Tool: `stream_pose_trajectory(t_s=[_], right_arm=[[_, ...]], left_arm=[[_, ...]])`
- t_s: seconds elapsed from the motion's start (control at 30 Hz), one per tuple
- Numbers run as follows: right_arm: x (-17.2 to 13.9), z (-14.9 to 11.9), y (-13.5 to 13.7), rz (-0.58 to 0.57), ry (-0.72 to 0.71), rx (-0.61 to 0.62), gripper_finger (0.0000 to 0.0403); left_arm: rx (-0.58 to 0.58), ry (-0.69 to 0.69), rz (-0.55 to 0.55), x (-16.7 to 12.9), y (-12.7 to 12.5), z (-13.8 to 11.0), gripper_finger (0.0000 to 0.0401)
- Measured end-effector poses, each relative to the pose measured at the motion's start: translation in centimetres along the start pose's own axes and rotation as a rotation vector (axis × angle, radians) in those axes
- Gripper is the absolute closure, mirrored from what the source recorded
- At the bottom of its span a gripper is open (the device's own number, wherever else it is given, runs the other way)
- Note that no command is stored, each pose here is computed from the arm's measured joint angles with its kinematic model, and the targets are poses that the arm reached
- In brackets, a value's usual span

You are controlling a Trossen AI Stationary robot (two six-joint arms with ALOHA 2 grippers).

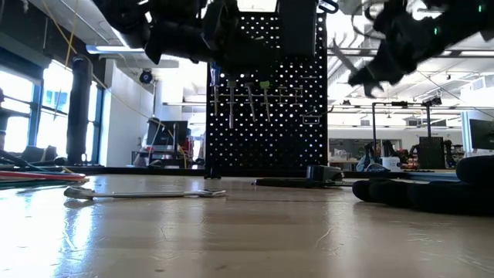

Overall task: Hang tools onto peg board
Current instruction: Hang the wrench on the peg board

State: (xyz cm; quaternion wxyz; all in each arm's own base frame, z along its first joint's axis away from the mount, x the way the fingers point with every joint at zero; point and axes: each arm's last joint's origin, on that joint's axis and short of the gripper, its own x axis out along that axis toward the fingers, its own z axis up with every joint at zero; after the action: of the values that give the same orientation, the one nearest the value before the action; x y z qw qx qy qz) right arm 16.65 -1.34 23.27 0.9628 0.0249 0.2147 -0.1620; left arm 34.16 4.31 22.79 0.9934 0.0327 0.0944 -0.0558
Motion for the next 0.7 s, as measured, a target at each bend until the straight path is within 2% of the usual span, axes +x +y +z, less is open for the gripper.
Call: stream_pose_trajectory(t_s=[0.1, 0.47, 0.7], right_arm=[[0.3, -1.7, -1.0, -0.010, -0.014, 0.031, 0.0400], [1.6, -5.3, -3.8, 0.062, -0.253, 0.105, 0.0400], [2.1, -6.8, -4.6, 0.091, -0.315, 0.131, 0.0400]], left_arm=[[-0.013, 0.017, 0.006, -0.2, 0.2, -0.6, 0.0235], [-0.045, 0.051, 0.025, -1.2, 0.4, -3.2, 0.0235], [-0.043, -0.041, 0.013, -2.2, -0.4, -4.4, 0.0235]])
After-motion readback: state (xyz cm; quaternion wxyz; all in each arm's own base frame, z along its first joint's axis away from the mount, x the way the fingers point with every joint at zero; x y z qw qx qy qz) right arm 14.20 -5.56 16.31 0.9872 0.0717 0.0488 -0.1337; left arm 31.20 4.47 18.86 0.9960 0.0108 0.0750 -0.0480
